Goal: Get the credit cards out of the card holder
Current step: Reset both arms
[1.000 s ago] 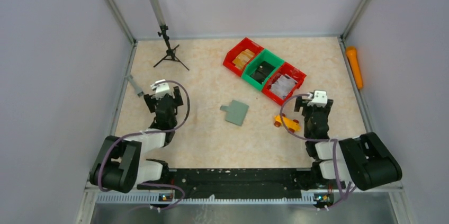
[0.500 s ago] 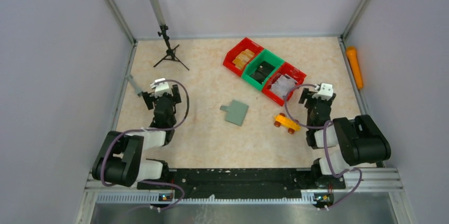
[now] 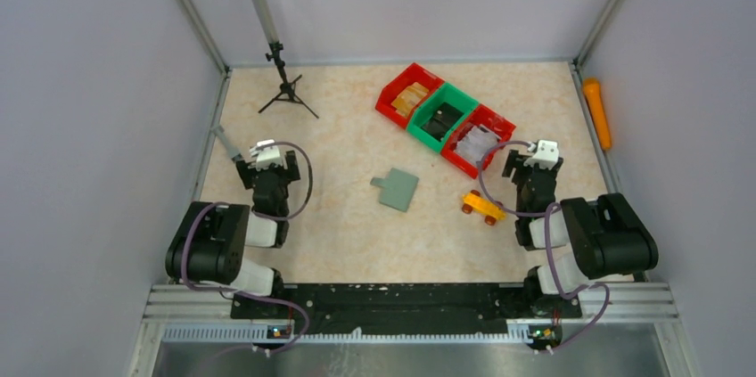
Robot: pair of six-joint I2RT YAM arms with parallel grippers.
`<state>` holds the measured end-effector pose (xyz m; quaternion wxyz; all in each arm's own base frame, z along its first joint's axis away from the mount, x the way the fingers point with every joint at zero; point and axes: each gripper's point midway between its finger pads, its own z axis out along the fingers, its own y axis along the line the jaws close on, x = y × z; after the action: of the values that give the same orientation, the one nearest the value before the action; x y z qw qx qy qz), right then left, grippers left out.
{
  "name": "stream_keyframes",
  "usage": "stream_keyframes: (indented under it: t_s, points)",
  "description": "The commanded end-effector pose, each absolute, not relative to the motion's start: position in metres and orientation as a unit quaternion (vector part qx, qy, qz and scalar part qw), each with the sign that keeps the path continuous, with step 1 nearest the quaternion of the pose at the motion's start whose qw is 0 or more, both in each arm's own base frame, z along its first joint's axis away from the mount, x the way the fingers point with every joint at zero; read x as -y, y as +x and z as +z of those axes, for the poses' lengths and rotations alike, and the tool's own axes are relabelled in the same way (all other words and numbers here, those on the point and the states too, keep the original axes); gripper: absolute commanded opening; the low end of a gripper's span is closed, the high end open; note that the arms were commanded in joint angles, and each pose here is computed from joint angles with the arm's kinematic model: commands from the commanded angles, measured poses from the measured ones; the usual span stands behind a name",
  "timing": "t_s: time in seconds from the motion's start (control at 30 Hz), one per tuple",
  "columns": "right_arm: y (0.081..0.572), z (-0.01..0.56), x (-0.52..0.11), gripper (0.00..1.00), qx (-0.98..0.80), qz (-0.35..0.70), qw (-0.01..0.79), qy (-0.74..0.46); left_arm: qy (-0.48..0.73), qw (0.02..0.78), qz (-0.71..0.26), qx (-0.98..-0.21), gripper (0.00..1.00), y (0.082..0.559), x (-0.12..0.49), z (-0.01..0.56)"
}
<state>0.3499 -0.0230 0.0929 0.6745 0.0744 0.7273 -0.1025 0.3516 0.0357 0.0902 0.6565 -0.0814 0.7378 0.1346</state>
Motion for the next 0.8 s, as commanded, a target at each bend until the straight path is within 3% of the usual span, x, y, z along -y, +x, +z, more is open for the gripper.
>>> stream_keyframes:
  t_s: [0.0,0.27,0.37,0.77]
  points:
    - [0.356,0.109,0.024,0.73,-0.708,-0.095,0.694,0.087,-0.074,0.688,0.084,-0.717,0.99,0.372,-0.027,0.114]
    - [0.356,0.109,0.024,0.78,-0.709,-0.095,0.694,0.086,-0.092,0.673,0.085,-0.729,0.99,0.381,-0.036,0.11]
    - [0.356,0.109,0.024,0.92,-0.709,-0.096,0.694,0.087,-0.093,0.671,0.077,-0.732,0.99,0.382,-0.036,0.109]
    - [0.356,0.109,0.024,0.95,-0.709,-0.096,0.693,0.087,-0.093,0.672,0.078,-0.731,0.99,0.382,-0.036,0.11]
